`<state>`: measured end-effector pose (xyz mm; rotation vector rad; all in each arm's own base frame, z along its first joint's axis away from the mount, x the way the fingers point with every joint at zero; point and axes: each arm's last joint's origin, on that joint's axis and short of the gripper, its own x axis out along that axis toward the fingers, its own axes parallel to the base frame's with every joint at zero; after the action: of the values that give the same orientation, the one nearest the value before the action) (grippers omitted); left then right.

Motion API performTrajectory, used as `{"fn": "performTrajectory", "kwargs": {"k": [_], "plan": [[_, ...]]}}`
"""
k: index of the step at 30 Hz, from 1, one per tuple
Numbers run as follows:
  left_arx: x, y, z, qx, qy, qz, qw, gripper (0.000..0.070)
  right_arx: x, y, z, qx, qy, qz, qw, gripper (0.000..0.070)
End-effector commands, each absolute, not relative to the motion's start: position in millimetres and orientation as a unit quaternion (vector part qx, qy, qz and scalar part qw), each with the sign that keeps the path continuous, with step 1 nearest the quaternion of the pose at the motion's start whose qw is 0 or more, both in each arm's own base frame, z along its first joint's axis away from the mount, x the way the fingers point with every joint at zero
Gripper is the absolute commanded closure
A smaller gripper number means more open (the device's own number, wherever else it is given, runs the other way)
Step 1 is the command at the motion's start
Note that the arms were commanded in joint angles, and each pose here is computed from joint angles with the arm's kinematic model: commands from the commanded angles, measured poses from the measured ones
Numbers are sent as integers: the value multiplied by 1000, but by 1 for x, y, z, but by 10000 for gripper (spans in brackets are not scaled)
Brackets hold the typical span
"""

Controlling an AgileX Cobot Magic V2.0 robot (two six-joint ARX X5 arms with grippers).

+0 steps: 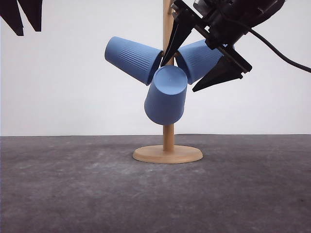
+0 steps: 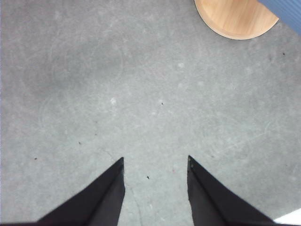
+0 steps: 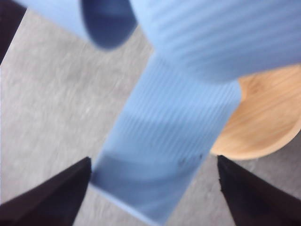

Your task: Place three cups

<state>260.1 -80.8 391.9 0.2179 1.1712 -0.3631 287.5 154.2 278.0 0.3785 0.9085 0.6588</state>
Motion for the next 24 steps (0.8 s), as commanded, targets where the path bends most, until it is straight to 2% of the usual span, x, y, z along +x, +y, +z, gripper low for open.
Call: {"fn": "performTrajectory", "kwargs": {"k": [1,5,8,15,20,24], "plan": [[257,-81,399,101,545,-171,815,462,287,154,289,166,411,327,835,131],[250,-79,405,100,536,-172,820,462,273,143,305,144,397,327,845,131],[242,-75,410,97,526,-170,828,462,255,130,322,106,380,312,864,131],[220,-55,417,74,505,-145,847,462,202,88,351,-14,362,212,908,136],[200,-40,403,50,499,-118,857,462,173,58,358,-36,357,166,919,136],[186,-35,386,37,499,-106,859,462,156,40,351,-40,353,140,924,137]]}}
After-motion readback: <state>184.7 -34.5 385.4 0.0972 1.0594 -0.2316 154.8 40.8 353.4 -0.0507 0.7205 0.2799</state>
